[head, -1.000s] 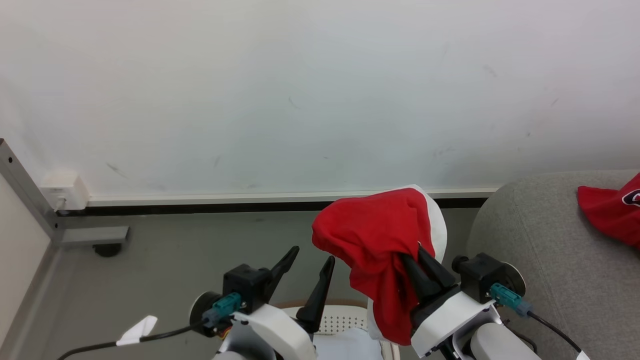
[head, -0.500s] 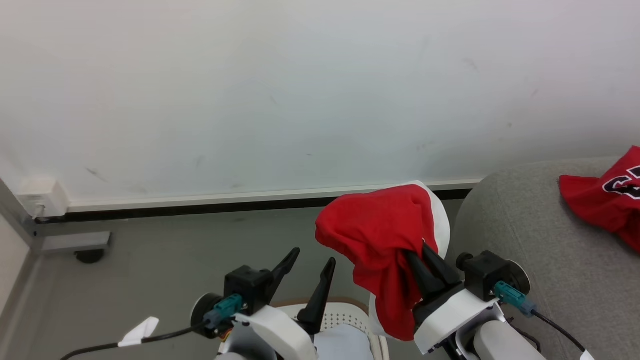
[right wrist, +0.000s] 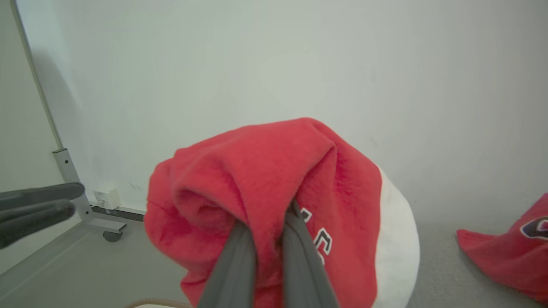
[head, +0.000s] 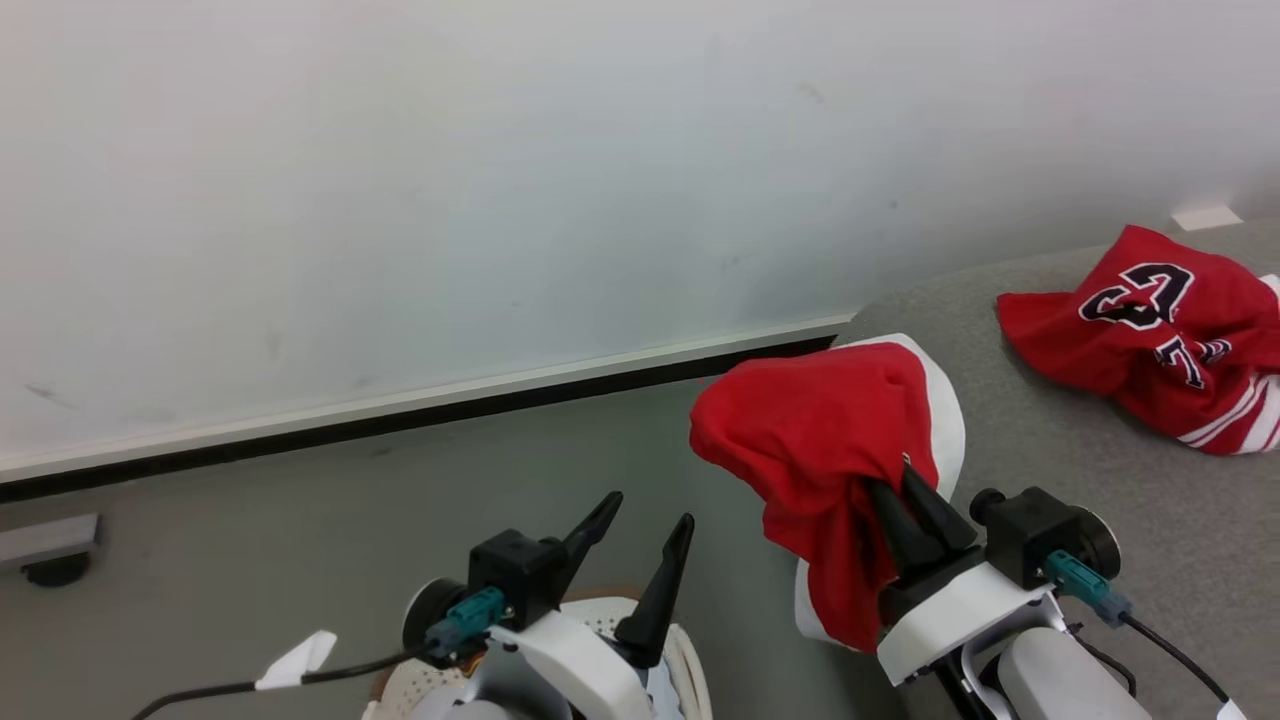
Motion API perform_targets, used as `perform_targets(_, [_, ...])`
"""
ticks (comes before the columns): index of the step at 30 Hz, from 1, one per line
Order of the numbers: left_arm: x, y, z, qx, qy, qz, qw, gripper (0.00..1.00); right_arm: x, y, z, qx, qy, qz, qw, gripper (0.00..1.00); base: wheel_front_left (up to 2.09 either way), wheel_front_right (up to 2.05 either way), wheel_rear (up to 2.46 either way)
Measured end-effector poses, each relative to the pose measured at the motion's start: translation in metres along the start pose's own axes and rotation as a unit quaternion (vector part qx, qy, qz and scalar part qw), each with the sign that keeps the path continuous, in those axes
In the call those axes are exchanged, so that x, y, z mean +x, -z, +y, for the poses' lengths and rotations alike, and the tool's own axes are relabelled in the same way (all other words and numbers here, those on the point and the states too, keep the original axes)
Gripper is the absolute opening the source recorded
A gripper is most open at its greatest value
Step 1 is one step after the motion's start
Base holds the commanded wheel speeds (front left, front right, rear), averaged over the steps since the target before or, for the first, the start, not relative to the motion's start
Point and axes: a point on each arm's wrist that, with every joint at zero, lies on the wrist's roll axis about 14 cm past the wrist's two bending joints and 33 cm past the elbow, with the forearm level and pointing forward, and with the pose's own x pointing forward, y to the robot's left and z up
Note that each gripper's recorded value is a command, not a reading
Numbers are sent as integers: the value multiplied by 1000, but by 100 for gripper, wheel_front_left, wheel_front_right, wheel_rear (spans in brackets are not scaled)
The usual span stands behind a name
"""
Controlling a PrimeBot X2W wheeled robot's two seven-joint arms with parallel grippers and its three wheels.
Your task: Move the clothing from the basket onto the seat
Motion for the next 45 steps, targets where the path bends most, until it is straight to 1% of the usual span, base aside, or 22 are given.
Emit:
perform_targets(8, [15, 11, -28, -9, 49, 11, 999, 100, -22, -3, -36, -9, 51, -3, 999, 0, 0, 0, 0])
perform_targets(15, [22, 21, -54, -23, 89, 23, 996, 100, -35, -8, -57, -16, 81, -8, 997, 0, 0, 0, 0])
perform_targets(20, [27, 26, -61, -32, 106, 27, 993, 100, -37, -12, -76, -18, 107, -15, 994, 0, 0, 0, 0])
perform_targets(23, [33, 27, -63, -37, 120, 27, 992, 100, -28, -25, -95, -32, 121, -31, 992, 0, 0, 0, 0])
perform_targets(27, [42, 33, -55, -47, 124, 29, 991, 100, -3, -55, -124, -69, 131, -63, 987, 0, 0, 0, 0])
perform_targets(31, [53, 41, -39, -55, 120, 33, 991, 100, 18, -91, -174, -114, 164, -96, 975, 0, 0, 0, 0])
perform_targets(33, [57, 48, -30, -58, 118, 37, 991, 100, 27, -99, -201, -132, 185, -98, 969, 0, 0, 0, 0])
perform_targets(37, [64, 55, -10, -69, 113, 27, 991, 100, 42, -102, -254, -138, 235, -86, 958, 0, 0, 0, 0])
perform_targets(40, [68, 64, 7, -79, 104, 21, 991, 100, 46, -87, -294, -128, 284, -62, 948, 0, 0, 0, 0])
perform_targets(43, [68, 77, 24, -85, 90, 24, 992, 100, 39, -46, -327, -109, 334, -15, 936, 0, 0, 0, 0])
perform_targets(45, [66, 85, 34, -87, 78, 29, 993, 100, 29, -17, -344, -95, 367, 16, 925, 0, 0, 0, 0])
